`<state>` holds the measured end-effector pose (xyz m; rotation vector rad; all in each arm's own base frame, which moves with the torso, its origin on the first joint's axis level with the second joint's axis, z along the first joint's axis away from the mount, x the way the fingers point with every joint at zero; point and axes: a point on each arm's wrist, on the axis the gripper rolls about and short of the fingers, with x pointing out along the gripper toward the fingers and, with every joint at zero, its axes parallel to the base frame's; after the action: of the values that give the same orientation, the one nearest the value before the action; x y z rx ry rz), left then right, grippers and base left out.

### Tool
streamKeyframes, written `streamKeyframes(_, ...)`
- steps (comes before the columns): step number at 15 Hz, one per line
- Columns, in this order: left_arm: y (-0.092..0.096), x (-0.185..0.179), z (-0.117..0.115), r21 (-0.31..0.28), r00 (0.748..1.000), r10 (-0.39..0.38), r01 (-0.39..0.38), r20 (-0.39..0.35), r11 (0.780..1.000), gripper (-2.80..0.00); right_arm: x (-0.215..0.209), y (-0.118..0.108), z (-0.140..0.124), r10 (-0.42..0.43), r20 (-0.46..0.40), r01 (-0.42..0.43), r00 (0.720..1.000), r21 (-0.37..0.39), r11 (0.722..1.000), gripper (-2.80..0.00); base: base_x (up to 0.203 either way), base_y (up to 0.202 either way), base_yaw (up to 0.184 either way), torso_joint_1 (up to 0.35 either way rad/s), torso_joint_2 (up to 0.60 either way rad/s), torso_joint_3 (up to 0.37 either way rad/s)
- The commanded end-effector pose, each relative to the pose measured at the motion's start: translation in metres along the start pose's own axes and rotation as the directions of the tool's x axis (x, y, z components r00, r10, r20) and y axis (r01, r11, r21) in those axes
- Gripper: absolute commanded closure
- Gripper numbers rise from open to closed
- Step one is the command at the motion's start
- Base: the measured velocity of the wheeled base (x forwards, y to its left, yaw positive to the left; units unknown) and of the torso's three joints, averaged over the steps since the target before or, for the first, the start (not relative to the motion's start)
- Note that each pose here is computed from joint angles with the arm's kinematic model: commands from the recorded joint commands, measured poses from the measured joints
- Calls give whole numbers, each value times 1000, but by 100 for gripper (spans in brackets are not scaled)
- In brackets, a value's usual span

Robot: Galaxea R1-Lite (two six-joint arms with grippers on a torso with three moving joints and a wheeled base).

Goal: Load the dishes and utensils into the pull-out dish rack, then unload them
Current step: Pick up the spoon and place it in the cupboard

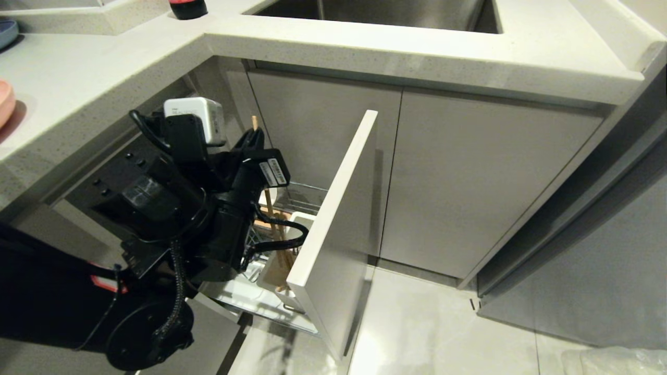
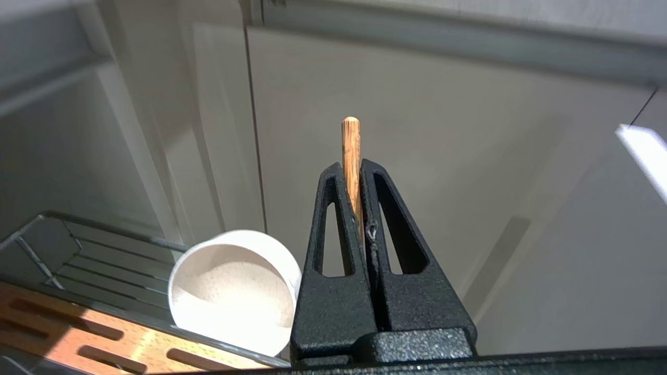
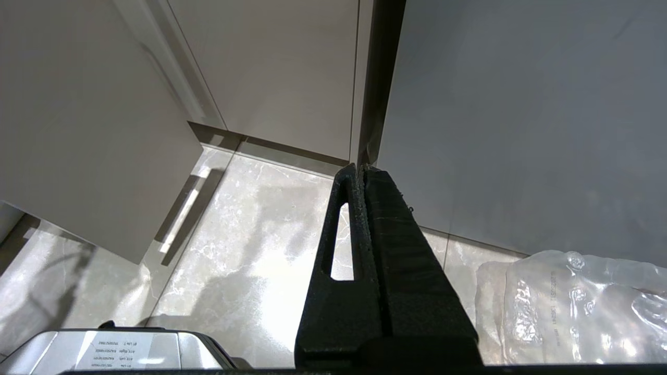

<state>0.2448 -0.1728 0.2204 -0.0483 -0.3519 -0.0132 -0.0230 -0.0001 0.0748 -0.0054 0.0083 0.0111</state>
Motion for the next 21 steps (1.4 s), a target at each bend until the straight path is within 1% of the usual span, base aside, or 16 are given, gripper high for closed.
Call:
streamKeyframes(1,-5,4,-19,25,1000,2,-2,-27,1000,0,0,0,0,1,1,-1,1000,-1,1000,0,0,0,0,0,0,0)
streamKeyframes(3,-6,7,-30,43,999,9,-7,-46,999,0,0,0,0,1,1,-1,1000,-1,1000,0,0,0,0,0,0,0)
streamKeyframes(5,-7,7,-37,53,998,6,-3,-62,999,0,0,0,0,1,0,-1,1000,-1,1000,0,0,0,0,0,0,0)
streamKeyframes(7,-9,6,-49,74,996,3,4,-92,997,0,0,0,0,1,1,-1,1000,-1,1000,0,0,0,0,0,0,0)
streamKeyframes(12,-11,7,-65,95,990,42,-29,-132,995,0,0,0,0,1,1,-1,1000,-1,1000,0,0,0,0,0,0,0)
streamKeyframes(14,-12,8,-70,88,986,74,-61,-146,994,0,0,0,0,1,1,-1,1000,-1,1000,0,0,0,0,0,0,0)
streamKeyframes(16,-12,7,-73,90,984,88,-74,-153,993,0,0,0,0,1,1,-1,1000,-1,1000,0,0,0,0,0,0,0)
streamKeyframes(18,-13,7,-75,86,978,127,-114,-163,990,0,0,0,0,1,0,-1,1000,-1,1000,0,0,0,0,0,0,0)
streamKeyframes(21,-15,4,-75,76,975,144,-133,-167,988,0,0,0,0,1,1,-1,1000,-1,1000,0,0,0,0,0,0,0)
